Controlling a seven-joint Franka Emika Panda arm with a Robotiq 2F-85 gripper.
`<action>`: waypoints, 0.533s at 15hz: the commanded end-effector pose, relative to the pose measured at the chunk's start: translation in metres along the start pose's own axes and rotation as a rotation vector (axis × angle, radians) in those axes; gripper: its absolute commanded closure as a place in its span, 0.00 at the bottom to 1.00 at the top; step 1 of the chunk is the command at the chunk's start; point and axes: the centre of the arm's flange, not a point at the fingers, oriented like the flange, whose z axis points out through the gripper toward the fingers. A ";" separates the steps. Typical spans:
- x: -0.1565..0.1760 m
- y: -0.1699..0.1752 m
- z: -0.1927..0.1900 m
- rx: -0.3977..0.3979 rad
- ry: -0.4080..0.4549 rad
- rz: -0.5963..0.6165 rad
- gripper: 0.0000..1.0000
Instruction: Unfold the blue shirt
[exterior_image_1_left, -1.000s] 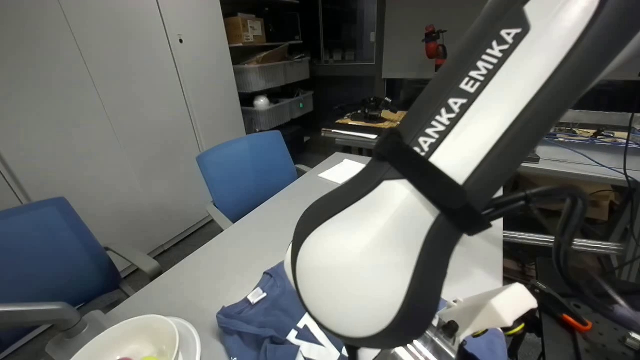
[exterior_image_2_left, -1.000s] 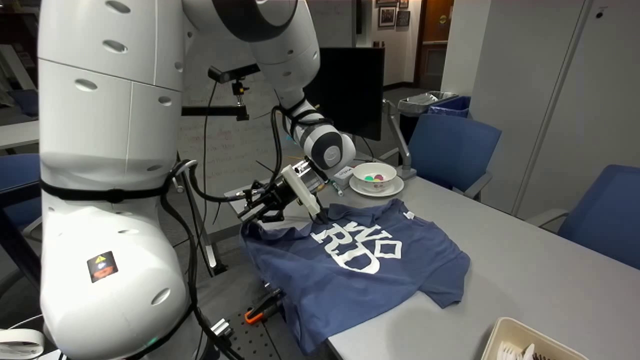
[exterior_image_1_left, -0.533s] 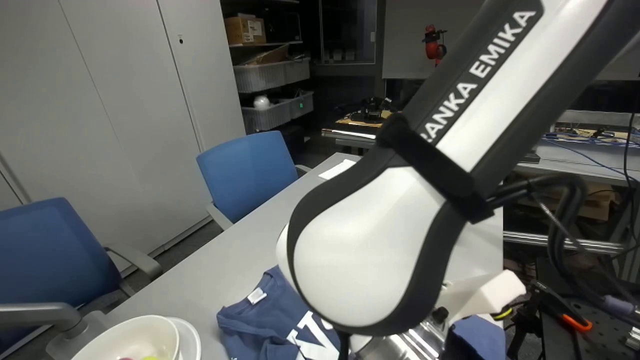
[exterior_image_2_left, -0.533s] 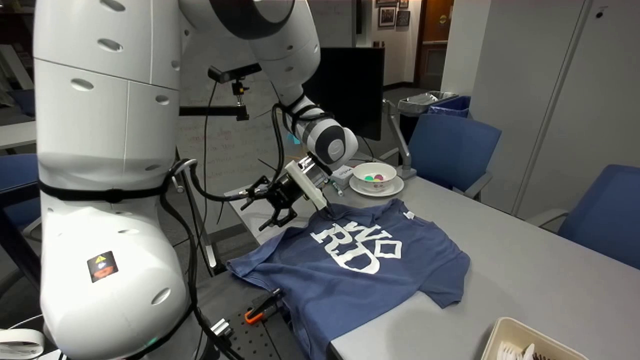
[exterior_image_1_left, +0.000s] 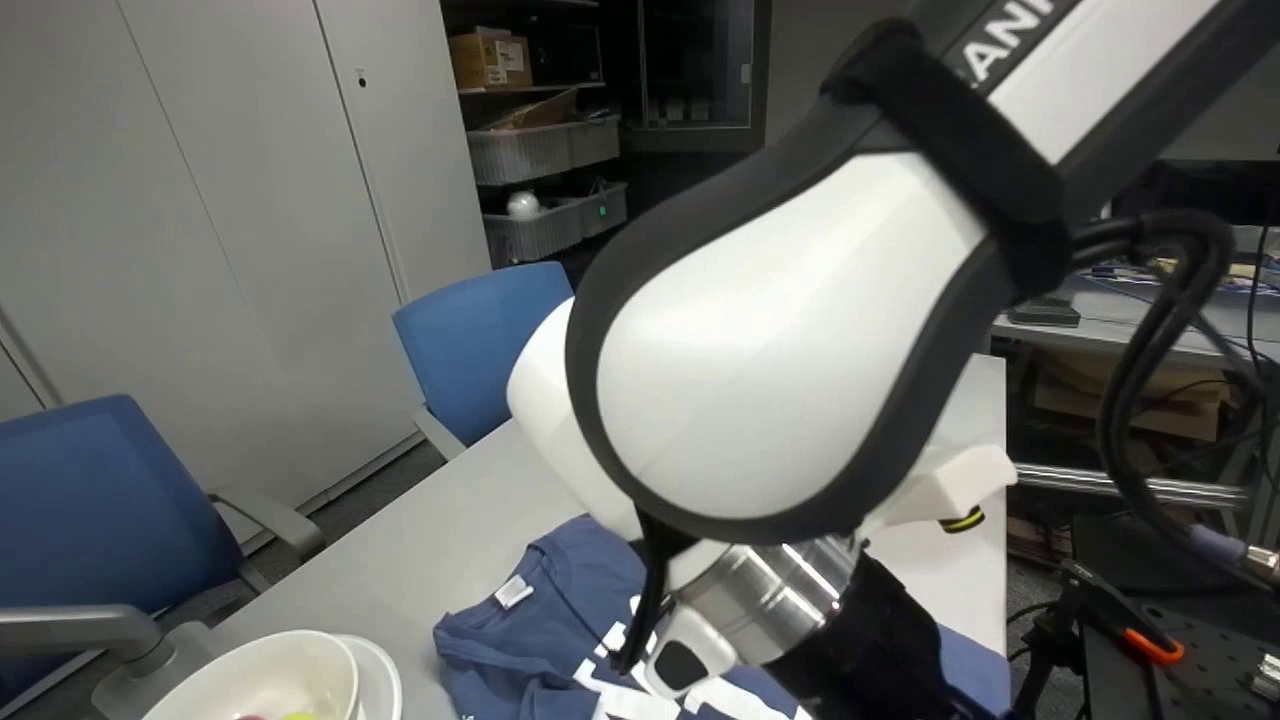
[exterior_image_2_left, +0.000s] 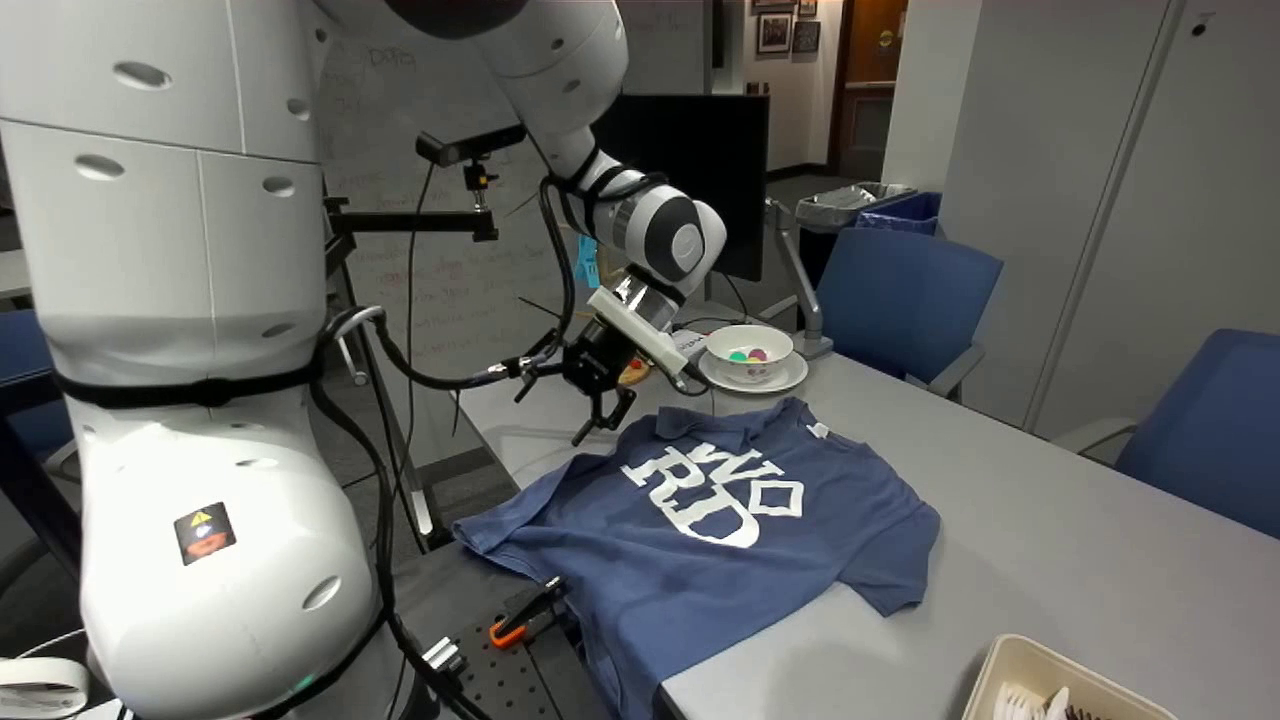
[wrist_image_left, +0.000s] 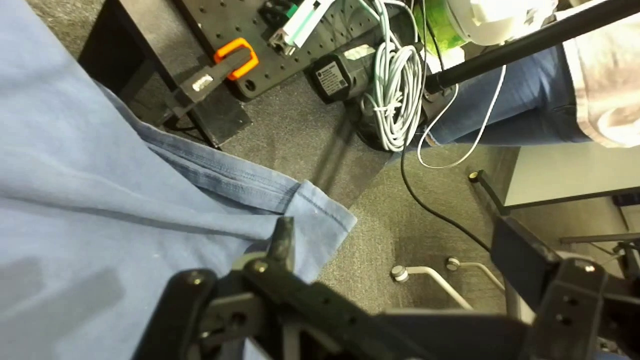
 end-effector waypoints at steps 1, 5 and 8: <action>-0.014 -0.005 -0.015 -0.094 0.010 0.044 0.00; -0.016 -0.006 -0.027 -0.224 0.046 0.106 0.00; -0.018 0.002 -0.038 -0.309 0.132 0.161 0.00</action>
